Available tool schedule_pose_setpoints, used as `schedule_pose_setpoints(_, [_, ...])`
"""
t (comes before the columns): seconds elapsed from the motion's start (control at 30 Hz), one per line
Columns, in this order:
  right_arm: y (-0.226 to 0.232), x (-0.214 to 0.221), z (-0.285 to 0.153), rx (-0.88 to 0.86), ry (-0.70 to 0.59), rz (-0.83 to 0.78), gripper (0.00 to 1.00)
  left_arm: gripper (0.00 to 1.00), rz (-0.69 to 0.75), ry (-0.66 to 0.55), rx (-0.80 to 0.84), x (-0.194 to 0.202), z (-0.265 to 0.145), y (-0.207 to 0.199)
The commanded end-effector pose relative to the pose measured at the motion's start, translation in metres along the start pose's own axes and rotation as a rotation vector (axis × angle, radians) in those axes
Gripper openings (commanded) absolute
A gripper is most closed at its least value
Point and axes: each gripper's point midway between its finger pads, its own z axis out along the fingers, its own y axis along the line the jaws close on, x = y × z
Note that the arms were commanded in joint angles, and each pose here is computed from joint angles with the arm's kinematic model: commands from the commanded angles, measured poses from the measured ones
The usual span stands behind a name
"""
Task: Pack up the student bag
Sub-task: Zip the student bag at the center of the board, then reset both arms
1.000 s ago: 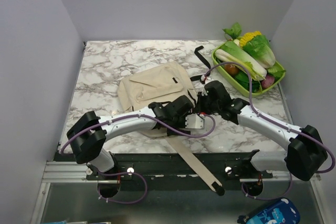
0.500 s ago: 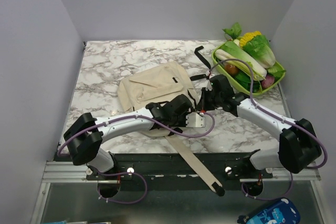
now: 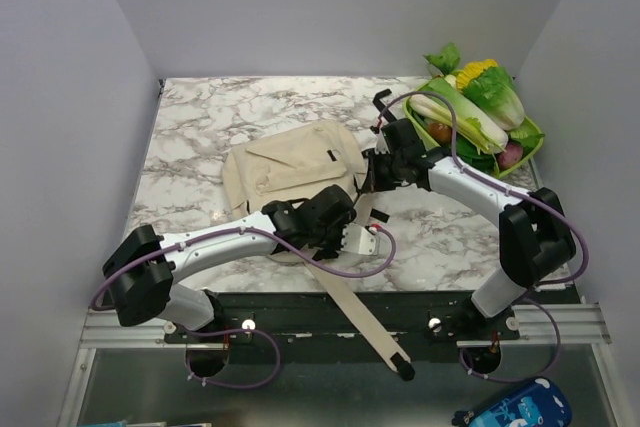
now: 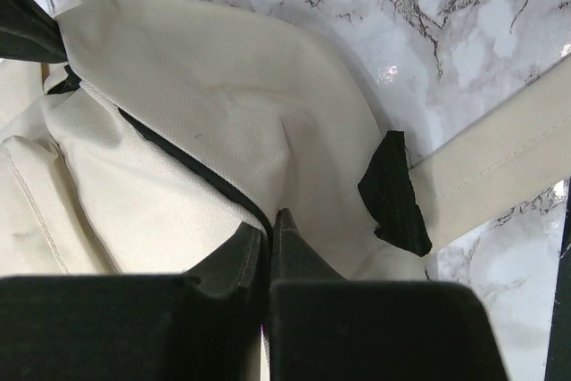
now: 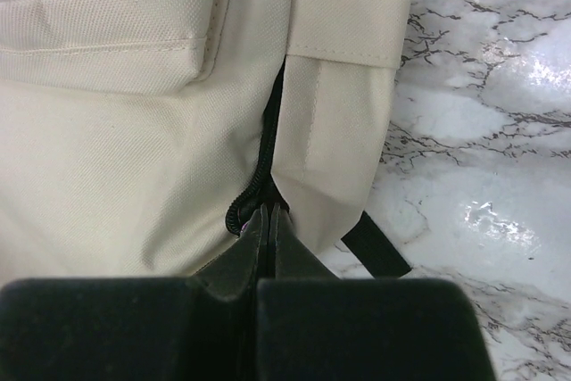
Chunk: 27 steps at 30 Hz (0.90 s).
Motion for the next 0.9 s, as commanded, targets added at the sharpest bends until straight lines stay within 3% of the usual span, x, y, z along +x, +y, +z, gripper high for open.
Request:
schedule_pose_setpoints(0.0, [-0.038,-0.042,0.006,0.168,-0.115,-0.029,0.01,0.09,0.042,0.013,0.169,0.010,-0.012,-0.045])
schedule_pose_setpoints(0.17, [-0.056,-0.043,0.014,0.264,-0.075,-0.026,0.01,0.10,0.054,0.012,0.165,0.007,-0.015,-0.044])
schedule_pose_setpoints(0.27, [-0.068,-0.050,0.014,0.321,-0.087,-0.014,0.01,0.20,0.056,0.024,0.128,0.007,-0.016,-0.035])
schedule_pose_setpoints(0.33, [-0.070,-0.069,0.005,0.309,-0.131,0.006,0.01,0.48,-0.009,0.027,0.081,0.001,-0.016,-0.016])
schedule_pose_setpoints(0.37, [-0.066,-0.078,0.000,0.285,-0.151,0.016,0.02,0.97,-0.049,0.030,0.060,0.000,-0.018,-0.005])
schedule_pose_setpoints(0.4, [-0.061,-0.084,-0.003,0.246,-0.159,0.020,0.05,0.99,-0.094,0.024,0.042,-0.010,-0.020,0.014])
schedule_pose_setpoints(0.47, [-0.055,-0.105,-0.016,0.210,-0.209,0.016,0.20,0.99,-0.273,0.020,0.014,-0.003,-0.029,0.048])
schedule_pose_setpoints(0.5, [-0.048,-0.108,-0.019,0.173,-0.211,0.007,0.26,0.99,-0.343,-0.039,0.021,-0.016,-0.039,0.070])
schedule_pose_setpoints(0.57, [-0.043,-0.112,-0.028,0.157,-0.227,-0.013,0.36,0.99,-0.509,-0.081,-0.035,-0.005,-0.056,0.107])
schedule_pose_setpoints(0.7, [-0.034,-0.102,-0.038,0.103,-0.228,-0.021,0.54,0.99,-0.639,-0.150,-0.129,-0.004,-0.096,0.153])
schedule_pose_setpoints(0.8, [-0.024,-0.085,-0.045,0.040,-0.219,-0.005,0.70,0.99,-0.714,-0.075,-0.172,0.015,-0.108,0.159])
schedule_pose_setpoints(0.83, [-0.020,-0.079,-0.048,0.018,-0.222,-0.004,0.99,0.99,-0.720,-0.059,-0.164,0.020,-0.110,0.156])
schedule_pose_setpoints(0.87, [-0.017,-0.080,-0.051,-0.004,-0.247,0.005,1.00,0.99,-0.729,-0.054,-0.159,0.024,-0.111,0.153])
